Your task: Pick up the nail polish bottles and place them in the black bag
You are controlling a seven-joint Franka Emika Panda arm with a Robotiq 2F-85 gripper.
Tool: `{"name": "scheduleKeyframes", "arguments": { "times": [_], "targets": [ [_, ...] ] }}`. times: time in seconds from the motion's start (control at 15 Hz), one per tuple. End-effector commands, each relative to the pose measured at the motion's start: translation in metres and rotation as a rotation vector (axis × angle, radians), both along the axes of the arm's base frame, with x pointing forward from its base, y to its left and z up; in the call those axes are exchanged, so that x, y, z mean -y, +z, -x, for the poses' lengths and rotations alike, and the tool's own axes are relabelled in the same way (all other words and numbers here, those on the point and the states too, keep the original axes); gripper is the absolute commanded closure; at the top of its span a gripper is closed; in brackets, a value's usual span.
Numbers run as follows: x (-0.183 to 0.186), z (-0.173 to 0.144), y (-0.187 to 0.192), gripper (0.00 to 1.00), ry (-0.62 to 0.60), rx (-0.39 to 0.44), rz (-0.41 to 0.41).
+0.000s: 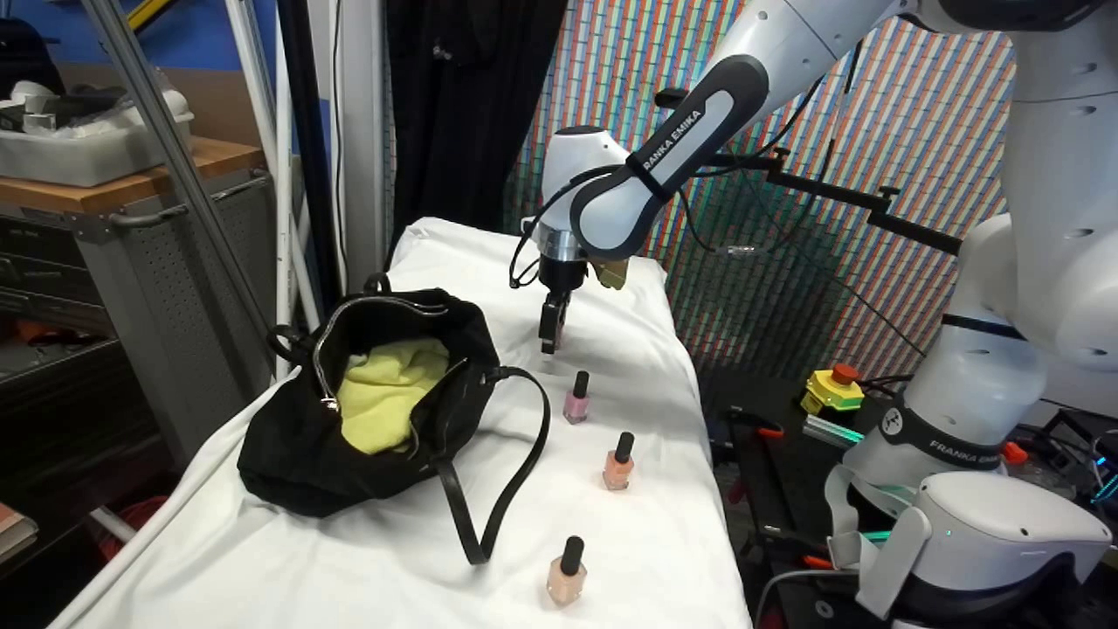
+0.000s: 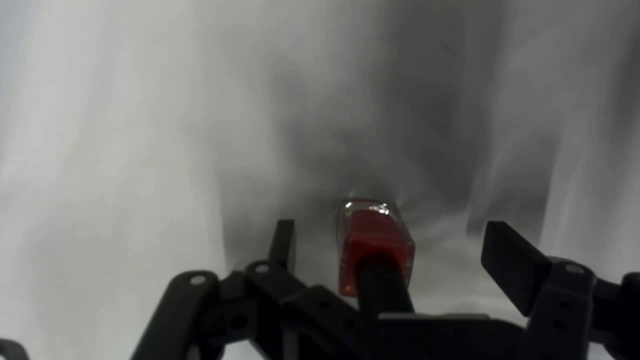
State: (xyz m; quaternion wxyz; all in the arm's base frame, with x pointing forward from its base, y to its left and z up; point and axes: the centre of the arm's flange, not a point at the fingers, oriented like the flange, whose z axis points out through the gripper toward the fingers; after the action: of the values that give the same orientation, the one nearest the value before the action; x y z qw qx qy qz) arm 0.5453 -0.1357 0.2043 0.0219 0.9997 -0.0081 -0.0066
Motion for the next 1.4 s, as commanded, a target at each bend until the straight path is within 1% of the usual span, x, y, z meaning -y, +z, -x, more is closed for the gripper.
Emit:
{"name": "scheduleKeyframes", "arguments": {
  "times": [0.0,0.2,0.53,0.8,1.0,1.33],
  "targets": [
    [0.005,-0.007,-0.003,0.33,0.019,-0.013,0.013],
    [0.004,-0.007,-0.002,0.54,0.020,-0.014,0.019],
    [-0.001,-0.005,0.007,0.85,0.043,-0.017,0.051],
    [-0.011,-0.003,0.016,0.85,0.055,-0.020,0.095],
    [-0.023,-0.001,0.035,0.85,0.063,-0.001,0.131],
    [-0.066,0.005,0.083,0.85,0.079,0.094,0.201]
  ]
}}
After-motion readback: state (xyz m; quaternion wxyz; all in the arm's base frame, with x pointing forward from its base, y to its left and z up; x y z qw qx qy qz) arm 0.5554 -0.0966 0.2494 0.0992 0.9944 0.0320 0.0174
